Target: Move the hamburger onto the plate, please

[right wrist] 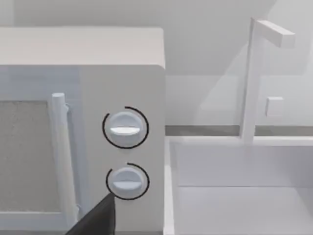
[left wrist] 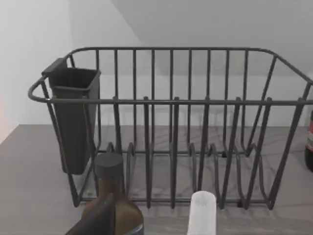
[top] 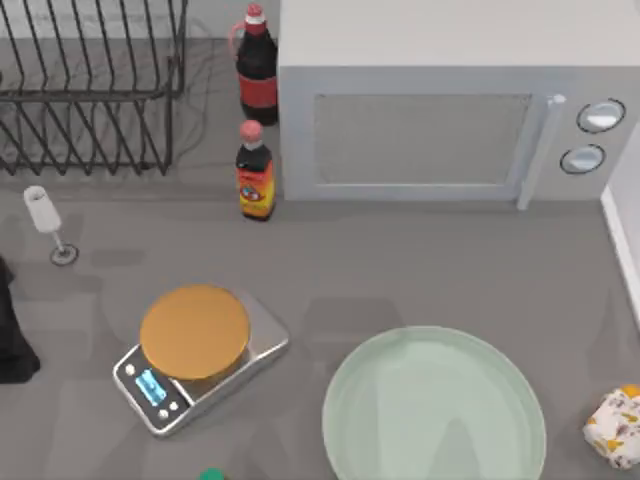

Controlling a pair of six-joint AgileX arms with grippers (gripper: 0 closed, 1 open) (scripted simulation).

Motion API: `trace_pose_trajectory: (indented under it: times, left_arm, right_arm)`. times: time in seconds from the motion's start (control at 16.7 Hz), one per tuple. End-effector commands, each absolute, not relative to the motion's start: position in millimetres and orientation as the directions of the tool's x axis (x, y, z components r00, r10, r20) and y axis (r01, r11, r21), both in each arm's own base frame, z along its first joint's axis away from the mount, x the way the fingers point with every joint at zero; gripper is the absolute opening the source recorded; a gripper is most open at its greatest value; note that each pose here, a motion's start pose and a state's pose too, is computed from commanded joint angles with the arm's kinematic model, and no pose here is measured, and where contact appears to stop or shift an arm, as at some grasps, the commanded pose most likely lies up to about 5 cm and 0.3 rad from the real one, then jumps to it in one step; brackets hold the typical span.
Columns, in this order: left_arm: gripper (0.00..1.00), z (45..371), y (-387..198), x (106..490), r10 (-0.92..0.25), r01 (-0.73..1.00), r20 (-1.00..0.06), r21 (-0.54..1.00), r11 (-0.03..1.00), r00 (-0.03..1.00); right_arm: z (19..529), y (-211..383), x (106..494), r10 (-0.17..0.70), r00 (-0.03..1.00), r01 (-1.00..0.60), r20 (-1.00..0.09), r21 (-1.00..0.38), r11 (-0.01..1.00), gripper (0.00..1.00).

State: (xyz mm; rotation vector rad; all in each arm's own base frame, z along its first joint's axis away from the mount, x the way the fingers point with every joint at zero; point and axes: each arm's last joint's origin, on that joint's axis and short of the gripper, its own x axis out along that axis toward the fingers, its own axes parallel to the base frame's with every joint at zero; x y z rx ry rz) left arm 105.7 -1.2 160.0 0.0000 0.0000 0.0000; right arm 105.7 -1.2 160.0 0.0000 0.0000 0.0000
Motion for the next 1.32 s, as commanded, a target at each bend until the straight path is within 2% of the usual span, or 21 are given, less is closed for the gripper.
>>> trace_pose_trajectory:
  times: [0.18, 0.3, 0.42, 0.6, 0.78, 0.96, 1.14, 1.32]
  left_arm:
    - [1.0, 160.0, -1.2, 105.7, 0.0, 0.0, 0.0, 0.0, 1.0, 1.0]
    - [1.0, 160.0, -1.2, 105.7, 0.0, 0.0, 0.0, 0.0, 1.0, 1.0]
    - [1.0, 160.0, -1.2, 105.7, 0.0, 0.0, 0.0, 0.0, 1.0, 1.0]
    - [1.0, 160.0, -1.2, 105.7, 0.0, 0.0, 0.0, 0.0, 1.0, 1.0]
    - [1.0, 160.0, -1.2, 105.7, 0.0, 0.0, 0.0, 0.0, 1.0, 1.0]
    - [1.0, 160.0, -1.2, 105.7, 0.0, 0.0, 0.0, 0.0, 1.0, 1.0]
    - [1.0, 160.0, -1.2, 105.7, 0.0, 0.0, 0.0, 0.0, 1.0, 1.0]
    - [1.0, 160.0, -1.2, 105.7, 0.0, 0.0, 0.0, 0.0, 1.0, 1.0]
  right_arm:
    - [161.3, -0.8, 105.9, 0.003, 1.0, -0.003, -0.013, -0.003, 1.0, 1.0]
    - [166.6, 0.8, 106.9, 0.017, 0.997, -0.019, -0.071, -0.017, 1.0, 1.0]
    - [174.3, 3.8, 109.9, 0.042, 0.984, -0.05, -0.173, -0.04, 0.998, 1.0]
    - [184.5, 10.9, 121.6, 0.087, 0.91, -0.129, -0.407, -0.079, 0.988, 1.0]
    - [186.1, 21.9, 142.4, 0.114, 0.725, -0.245, -0.68, -0.1, 0.964, 1.0]
    - [182.8, 35.9, 164.7, 0.105, 0.475, -0.368, -0.873, -0.089, 0.925, 1.0]
    - [179.8, 50.7, 184.4, 0.071, 0.254, -0.471, -0.965, -0.059, 0.88, 1.0]
    - [175.0, 64.3, 201.4, 0.028, 0.088, -0.541, -0.996, -0.025, 0.841, 1.0]
